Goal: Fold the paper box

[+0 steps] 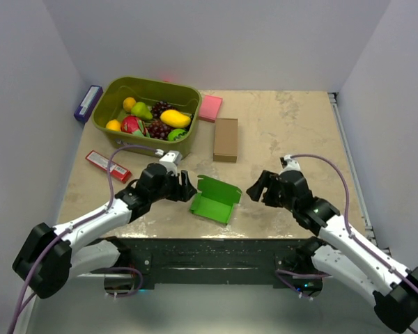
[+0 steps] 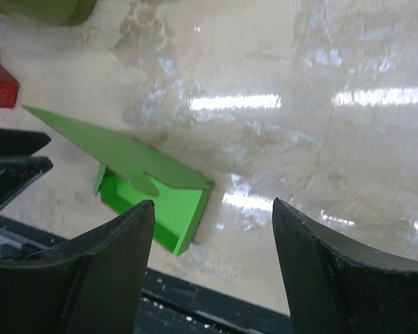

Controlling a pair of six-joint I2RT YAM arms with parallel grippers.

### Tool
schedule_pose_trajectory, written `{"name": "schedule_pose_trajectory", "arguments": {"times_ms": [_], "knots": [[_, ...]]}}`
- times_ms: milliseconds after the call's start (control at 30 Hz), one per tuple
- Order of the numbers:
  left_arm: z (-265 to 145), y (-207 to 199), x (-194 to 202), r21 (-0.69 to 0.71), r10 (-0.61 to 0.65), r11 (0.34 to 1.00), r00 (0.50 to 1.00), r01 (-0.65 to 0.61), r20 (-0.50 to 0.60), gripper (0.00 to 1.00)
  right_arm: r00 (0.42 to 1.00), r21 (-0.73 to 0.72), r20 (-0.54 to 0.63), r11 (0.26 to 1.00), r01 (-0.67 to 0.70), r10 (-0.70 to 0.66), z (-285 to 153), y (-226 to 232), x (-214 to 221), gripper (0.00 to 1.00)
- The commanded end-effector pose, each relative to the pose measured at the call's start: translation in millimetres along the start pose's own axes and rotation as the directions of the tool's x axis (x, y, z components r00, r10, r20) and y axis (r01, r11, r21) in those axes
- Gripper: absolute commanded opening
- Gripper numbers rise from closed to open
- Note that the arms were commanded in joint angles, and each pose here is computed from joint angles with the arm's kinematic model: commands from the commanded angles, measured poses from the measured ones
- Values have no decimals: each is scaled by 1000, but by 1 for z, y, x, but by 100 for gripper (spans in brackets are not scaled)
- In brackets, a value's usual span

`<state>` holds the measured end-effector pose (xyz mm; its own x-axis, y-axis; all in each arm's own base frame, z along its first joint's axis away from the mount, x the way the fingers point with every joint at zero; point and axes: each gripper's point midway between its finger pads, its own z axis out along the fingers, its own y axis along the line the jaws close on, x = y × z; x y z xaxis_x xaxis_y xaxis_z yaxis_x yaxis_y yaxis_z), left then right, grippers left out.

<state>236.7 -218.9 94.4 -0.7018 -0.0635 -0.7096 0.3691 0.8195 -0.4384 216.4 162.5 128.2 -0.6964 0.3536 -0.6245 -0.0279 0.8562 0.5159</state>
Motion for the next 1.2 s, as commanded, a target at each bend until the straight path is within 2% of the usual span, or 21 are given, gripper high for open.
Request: {"name": "schedule_pose_trajectory", "arguments": {"times_ms": [0,133,433,700,900,1167], "knots": [[4,-3,-17,41,-26,999,997,23,78,64,987,-82,-105,988,-131,122,-9,7,32,69],[5,5,-18,62,-74,996,993,69,96,62,970,-89,-146,974,-210,196,-5,1,59,66],[13,6,7,123,-83,989,996,78,35,56,959,-123,-165,960,-252,231,8,30,89,64],[22,12,28,124,-98,987,995,98,-14,52,970,-40,-102,973,-227,222,36,38,93,63],[24,12,32,135,-101,985,995,103,-20,50,974,-47,-82,976,-214,210,46,49,89,61],[26,7,42,181,-122,975,991,128,-46,46,984,41,-105,989,-143,146,65,40,101,54]]}}
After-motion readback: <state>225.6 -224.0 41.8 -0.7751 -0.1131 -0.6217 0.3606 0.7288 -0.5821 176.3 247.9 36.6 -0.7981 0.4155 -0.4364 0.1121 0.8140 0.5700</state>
